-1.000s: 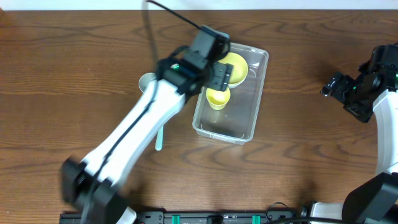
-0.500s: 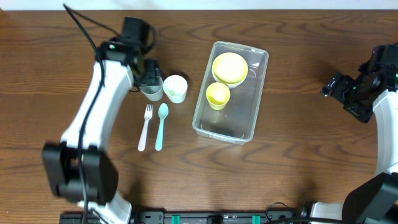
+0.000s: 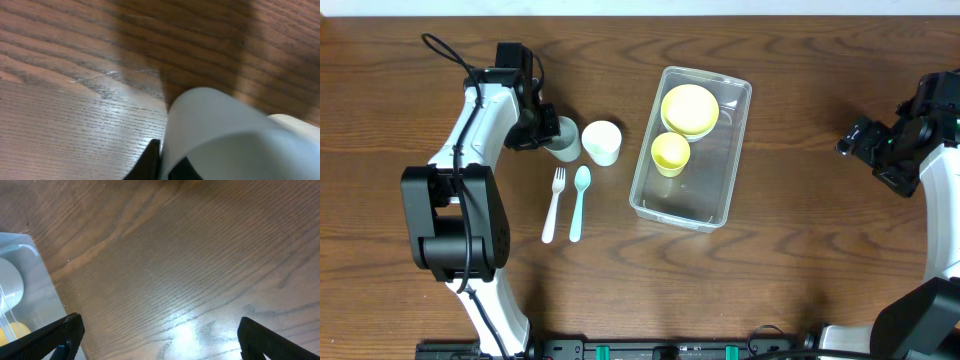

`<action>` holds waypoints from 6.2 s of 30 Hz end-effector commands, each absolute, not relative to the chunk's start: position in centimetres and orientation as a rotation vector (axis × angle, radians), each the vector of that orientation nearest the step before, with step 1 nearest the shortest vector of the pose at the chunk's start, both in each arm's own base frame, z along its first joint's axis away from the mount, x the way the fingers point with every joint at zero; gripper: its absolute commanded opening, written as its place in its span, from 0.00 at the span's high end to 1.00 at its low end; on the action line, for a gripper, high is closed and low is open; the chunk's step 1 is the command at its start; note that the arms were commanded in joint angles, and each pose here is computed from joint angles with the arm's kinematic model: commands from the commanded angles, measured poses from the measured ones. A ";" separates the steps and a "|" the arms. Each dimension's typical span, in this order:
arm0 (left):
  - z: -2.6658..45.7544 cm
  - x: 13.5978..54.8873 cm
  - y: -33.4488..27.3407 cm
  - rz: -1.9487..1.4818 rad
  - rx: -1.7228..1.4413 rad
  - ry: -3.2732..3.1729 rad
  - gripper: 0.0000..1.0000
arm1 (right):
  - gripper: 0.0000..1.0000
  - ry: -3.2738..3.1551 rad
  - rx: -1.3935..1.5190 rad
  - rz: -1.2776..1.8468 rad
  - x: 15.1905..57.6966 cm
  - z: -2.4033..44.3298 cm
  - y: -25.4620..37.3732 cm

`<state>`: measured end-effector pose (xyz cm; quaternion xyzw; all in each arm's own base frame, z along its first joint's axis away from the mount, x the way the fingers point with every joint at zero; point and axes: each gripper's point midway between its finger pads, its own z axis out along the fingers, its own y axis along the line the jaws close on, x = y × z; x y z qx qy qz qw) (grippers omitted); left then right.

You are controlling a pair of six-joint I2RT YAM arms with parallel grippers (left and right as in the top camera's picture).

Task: Pack container
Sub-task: 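Move the left gripper to the grey cup and grasp it, then carry the grey cup and set it in the container, then move the left gripper to the white cup and grasp it, then carry the white cup and set it in the container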

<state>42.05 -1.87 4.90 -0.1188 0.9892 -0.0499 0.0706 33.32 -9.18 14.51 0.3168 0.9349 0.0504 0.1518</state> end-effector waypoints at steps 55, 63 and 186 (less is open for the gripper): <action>10.8 37.6 -32.3 -0.205 0.625 2.690 0.66 | 0.01 2.685 0.906 0.137 33.2 14.5 -9.4; 24.2 36.7 -28.8 -0.271 0.526 2.522 0.40 | 0.01 2.685 0.906 0.137 33.2 14.5 -9.4; 9.3 33.6 -14.9 0.287 0.153 2.909 0.88 | 0.01 2.685 0.906 0.137 33.2 14.5 -9.4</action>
